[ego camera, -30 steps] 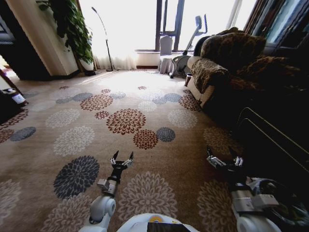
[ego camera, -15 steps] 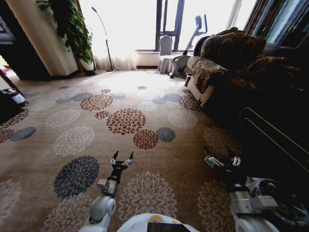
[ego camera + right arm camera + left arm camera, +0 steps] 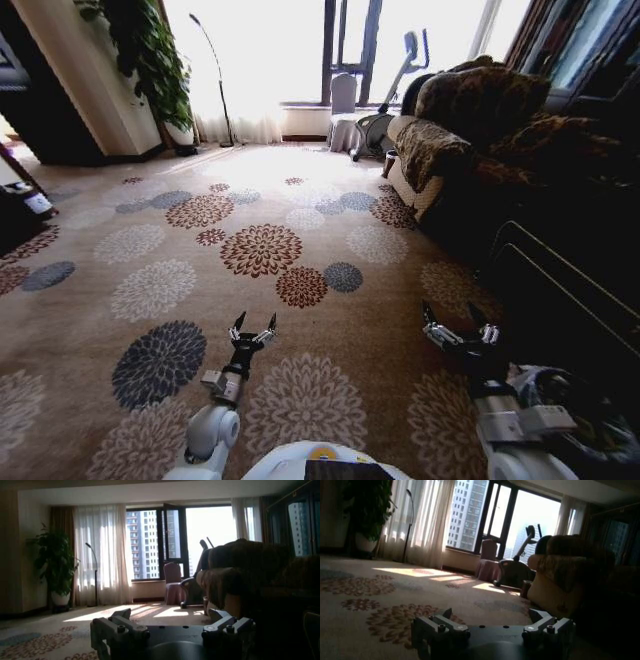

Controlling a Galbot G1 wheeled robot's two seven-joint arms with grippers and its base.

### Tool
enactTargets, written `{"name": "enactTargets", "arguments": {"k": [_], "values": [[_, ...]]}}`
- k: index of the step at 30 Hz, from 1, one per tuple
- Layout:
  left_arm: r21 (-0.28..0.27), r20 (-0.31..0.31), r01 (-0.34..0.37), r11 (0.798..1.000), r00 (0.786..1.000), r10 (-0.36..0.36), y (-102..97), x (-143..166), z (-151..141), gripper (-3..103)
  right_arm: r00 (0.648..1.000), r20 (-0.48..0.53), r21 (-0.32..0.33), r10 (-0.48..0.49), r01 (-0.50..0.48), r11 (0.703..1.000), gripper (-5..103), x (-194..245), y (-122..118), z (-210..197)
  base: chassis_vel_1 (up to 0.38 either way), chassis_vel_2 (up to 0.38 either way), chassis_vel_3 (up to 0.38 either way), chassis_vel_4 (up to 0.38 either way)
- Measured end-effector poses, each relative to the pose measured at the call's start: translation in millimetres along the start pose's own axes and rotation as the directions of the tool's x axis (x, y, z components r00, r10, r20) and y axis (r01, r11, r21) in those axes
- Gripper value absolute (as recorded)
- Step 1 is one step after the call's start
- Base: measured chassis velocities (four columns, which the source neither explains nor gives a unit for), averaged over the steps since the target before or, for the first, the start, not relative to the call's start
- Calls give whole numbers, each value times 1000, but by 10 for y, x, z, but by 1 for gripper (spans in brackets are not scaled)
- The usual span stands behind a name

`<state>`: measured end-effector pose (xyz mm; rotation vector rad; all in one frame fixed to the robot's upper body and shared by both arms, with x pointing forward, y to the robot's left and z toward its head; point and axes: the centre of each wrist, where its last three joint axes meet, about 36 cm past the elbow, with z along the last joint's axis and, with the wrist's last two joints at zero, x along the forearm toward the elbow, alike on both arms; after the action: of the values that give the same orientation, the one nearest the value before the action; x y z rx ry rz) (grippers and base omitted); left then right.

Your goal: Pick up the trash from the ground and place it into the trash bin.

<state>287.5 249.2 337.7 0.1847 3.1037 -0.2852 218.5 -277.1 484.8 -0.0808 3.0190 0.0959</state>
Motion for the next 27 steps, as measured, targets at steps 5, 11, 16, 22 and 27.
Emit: {"name": "enactTargets", "arguments": {"k": [5,11,16,22,27], "values": [[0,0,0,1000,1000,0,0,1,0,100,1000,0,0,0,0,1000,100,0,-1,1,177,-170,-183,178],[0,-1,0,1000,1000,0,0,2,1,100,1000,-1,0,1,-1,1000,100,0,-3,2,267,-262,-275,261],[0,0,0,1000,1000,0,0,1,0,100,1000,-1,-1,1,-1,1000,100,0,-4,3,300,-319,-304,316],[0,0,0,1000,1000,0,0,1,0,100,1000,-1,-1,1,-1,1000,100,0,-4,3,354,-358,-352,355],[0,0,0,1000,1000,0,0,1,1,100,1000,-1,-1,1,-1,1000,100,0,-4,3,376,-360,-360,364]]}}
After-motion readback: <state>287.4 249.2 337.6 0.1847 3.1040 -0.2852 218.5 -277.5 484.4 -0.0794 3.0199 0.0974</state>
